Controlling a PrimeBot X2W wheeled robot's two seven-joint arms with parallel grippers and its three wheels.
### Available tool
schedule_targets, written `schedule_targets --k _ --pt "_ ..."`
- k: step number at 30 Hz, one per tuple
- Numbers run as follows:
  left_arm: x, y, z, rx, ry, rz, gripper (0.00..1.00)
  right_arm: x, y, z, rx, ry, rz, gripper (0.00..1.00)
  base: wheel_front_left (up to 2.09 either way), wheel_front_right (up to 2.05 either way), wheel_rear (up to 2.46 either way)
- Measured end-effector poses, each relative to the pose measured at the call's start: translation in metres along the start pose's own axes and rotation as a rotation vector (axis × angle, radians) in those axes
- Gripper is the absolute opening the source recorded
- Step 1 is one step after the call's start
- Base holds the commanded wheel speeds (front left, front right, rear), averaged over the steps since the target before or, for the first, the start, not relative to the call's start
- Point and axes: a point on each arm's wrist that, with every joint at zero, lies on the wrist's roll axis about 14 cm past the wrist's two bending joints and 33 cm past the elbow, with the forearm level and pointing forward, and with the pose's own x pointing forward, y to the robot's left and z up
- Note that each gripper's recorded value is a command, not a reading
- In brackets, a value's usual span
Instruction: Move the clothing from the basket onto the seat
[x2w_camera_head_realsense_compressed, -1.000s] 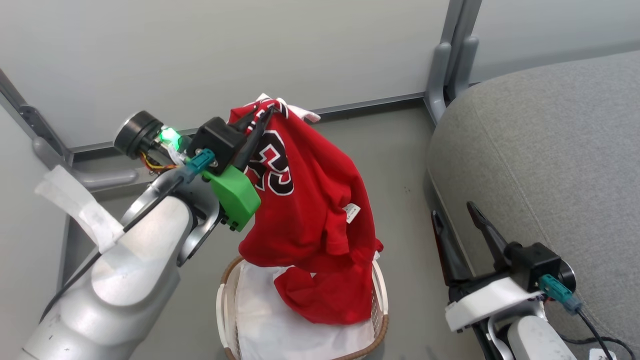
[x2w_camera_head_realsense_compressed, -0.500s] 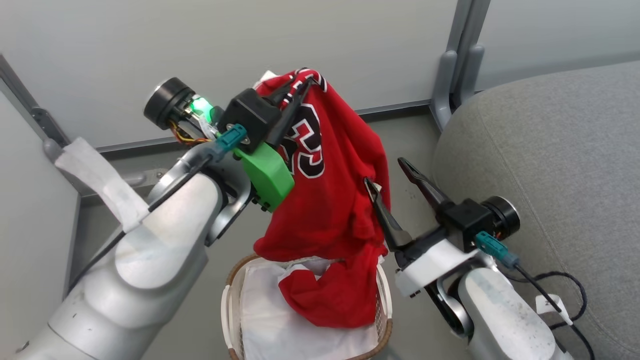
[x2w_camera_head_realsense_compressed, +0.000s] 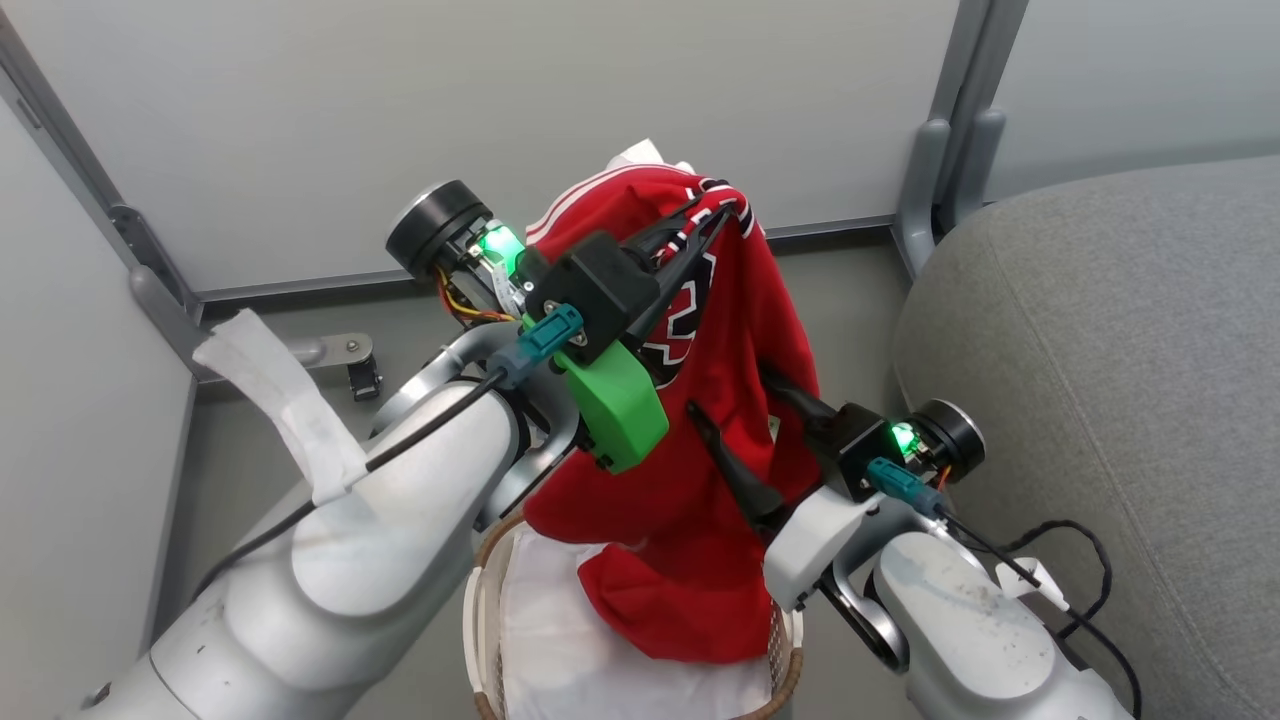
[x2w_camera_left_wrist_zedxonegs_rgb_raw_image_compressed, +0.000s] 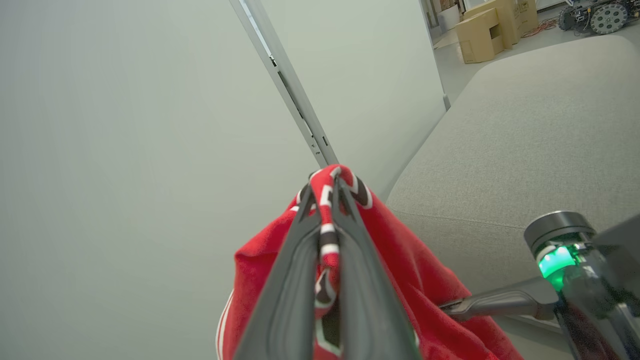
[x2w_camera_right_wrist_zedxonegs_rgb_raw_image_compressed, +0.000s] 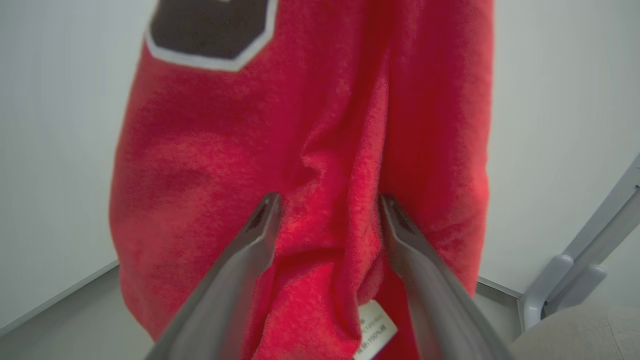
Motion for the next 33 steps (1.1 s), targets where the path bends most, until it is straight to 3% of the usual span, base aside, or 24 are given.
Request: schedule_targets --k 1,2,3,4,14,15,16,17,19,26,33 --pt "-0.001 -0.002 0.001 -0.002 -0.003 -0.004 0.0 0.0 0.003 -0.006 0.005 0.019 0.01 0.47 0.0 0.0 0.0" --pt "-0.001 -0.003 0.002 -0.002 -0.005 -0.006 0.0 0.001 0.005 -0.009 0.009 0.031 0.016 0.33 0.0 0.0 0.0" --pt "-0.002 -0.004 0.003 -0.004 -0.008 -0.007 0.0 0.002 0.006 -0.01 0.013 0.038 0.022 0.07 0.0 0.0 0.0" --pt "-0.003 -0.005 0.004 -0.007 -0.013 -0.007 0.0 0.004 0.006 -0.009 0.013 0.038 0.026 0.0 0.0 0.0 0.0" --pt "-0.025 0.029 -0.025 -0.067 0.05 0.14 0.01 0.012 0.002 0.0 0.009 0.017 0.028 0.0 0.0 0.0 0.0" --pt "-0.028 0.034 -0.03 -0.083 0.058 0.156 0.17 0.012 0.001 0.001 0.009 0.015 0.023 0.0 0.0 0.0 0.0" --pt "-0.03 0.036 -0.034 -0.098 0.06 0.171 0.42 0.012 -0.001 0.002 0.01 0.012 0.019 0.0 0.0 0.0 0.0" --pt "-0.033 0.039 -0.039 -0.113 0.067 0.185 0.75 0.012 -0.002 0.003 0.01 0.006 0.015 0.0 0.0 0.0 0.0" --pt "-0.04 0.045 -0.047 -0.131 0.078 0.213 1.0 0.012 -0.005 0.006 0.009 -0.001 0.006 0.0 0.0 0.0 0.0" --pt "-0.057 0.05 -0.072 -0.253 0.081 0.299 1.0 0.012 -0.02 0.019 0.001 -0.044 -0.038 0.0 0.0 0.0 0.0" --pt "-0.064 0.023 -0.093 -0.357 0.072 0.309 1.0 0.009 -0.04 0.025 -0.012 -0.071 -0.098 0.0 0.0 0.0 0.0"
